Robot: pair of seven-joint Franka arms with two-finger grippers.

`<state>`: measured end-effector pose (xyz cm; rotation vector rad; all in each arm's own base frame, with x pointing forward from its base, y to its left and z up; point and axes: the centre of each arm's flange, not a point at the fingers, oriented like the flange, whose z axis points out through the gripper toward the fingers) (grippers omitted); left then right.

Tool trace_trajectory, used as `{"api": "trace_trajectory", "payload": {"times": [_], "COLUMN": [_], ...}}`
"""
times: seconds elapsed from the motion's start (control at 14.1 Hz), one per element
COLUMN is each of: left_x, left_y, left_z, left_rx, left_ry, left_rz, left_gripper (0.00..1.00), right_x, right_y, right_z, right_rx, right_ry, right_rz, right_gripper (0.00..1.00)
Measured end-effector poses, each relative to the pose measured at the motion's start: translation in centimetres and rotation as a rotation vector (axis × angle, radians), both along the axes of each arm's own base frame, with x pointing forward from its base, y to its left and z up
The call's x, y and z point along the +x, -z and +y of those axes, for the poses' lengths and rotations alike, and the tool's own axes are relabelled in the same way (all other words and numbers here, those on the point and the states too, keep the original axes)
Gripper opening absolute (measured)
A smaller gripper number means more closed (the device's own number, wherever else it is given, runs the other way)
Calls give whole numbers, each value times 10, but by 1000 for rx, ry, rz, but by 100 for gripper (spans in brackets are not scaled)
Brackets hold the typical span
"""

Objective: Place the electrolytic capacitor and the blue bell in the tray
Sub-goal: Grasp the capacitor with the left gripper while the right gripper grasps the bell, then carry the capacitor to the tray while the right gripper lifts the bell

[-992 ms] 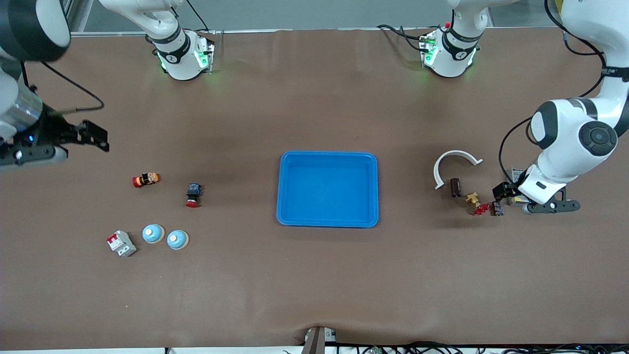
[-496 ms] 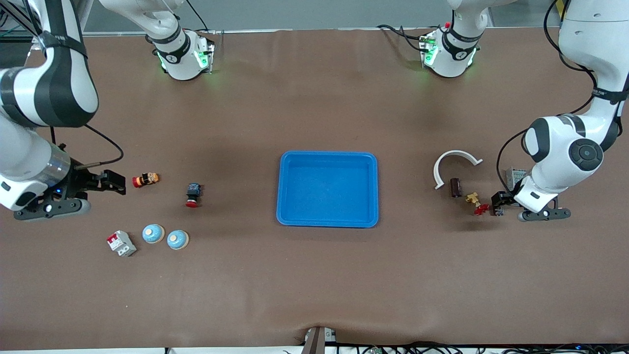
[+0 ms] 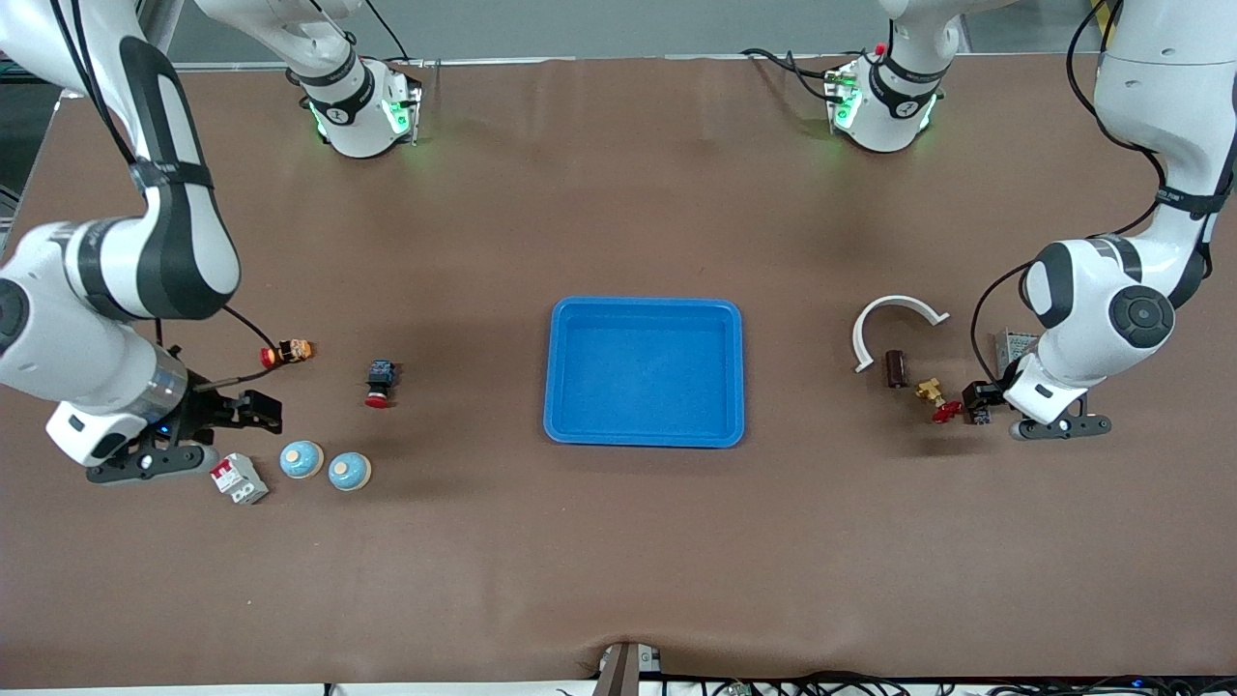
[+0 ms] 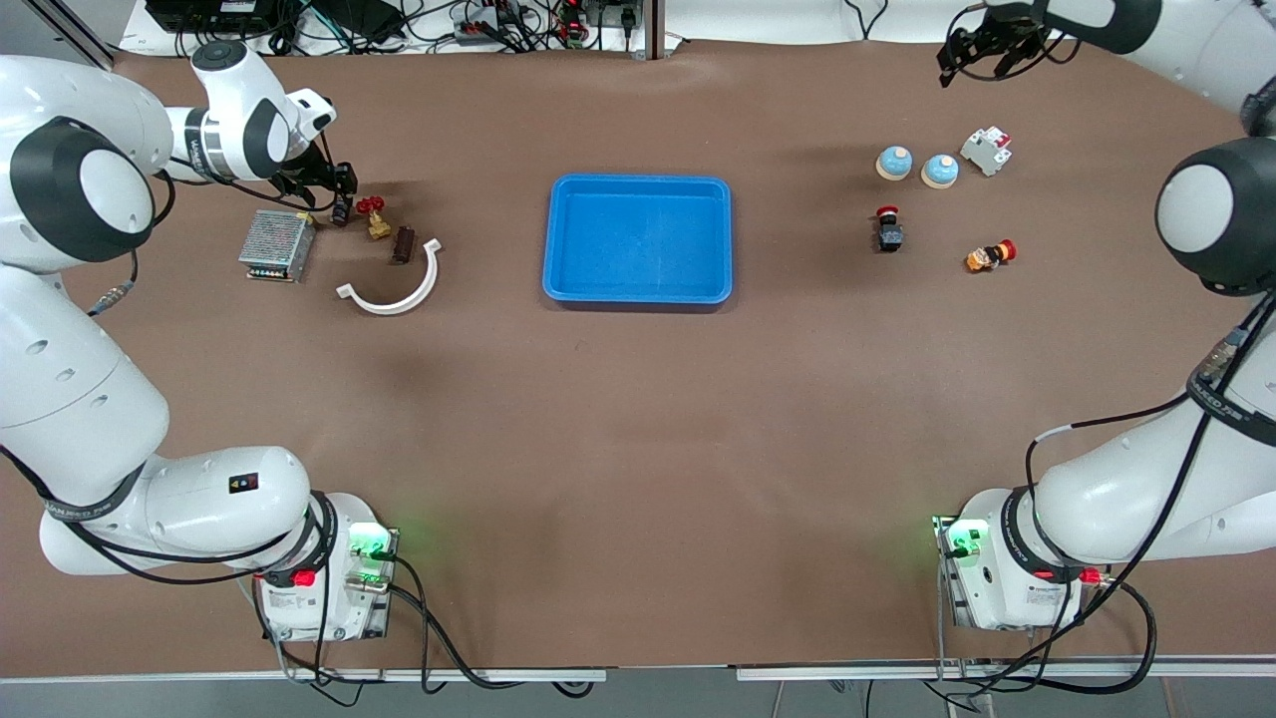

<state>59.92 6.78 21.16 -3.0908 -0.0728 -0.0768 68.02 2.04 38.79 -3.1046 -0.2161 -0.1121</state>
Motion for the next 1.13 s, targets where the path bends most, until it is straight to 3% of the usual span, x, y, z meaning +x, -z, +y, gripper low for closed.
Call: {"api": "trace_trajectory", "payload": {"times": [0.57,0.85,0.99,1.13], "left_x": [5,4,4,6], "left_y": [16,22,23,21], "left_z": [-2,-2,-2,-3], "left_rx": [-7,-9,-9,-9], "left_ry": [-1,-1,-1,1], "left_rz": [11,21,21,16], "left_gripper": [63,52,35,34], "right_x": [16,18,19,19], "right_y": [72,98,108,115], "right_z": [19,30,34,36], "right_rx": [29,26,25,23], "right_ry": [0,-15,-22,-35], "right_rz": [-20,-14,-16,-13], "right_gripper": [100,100,100,100]}}
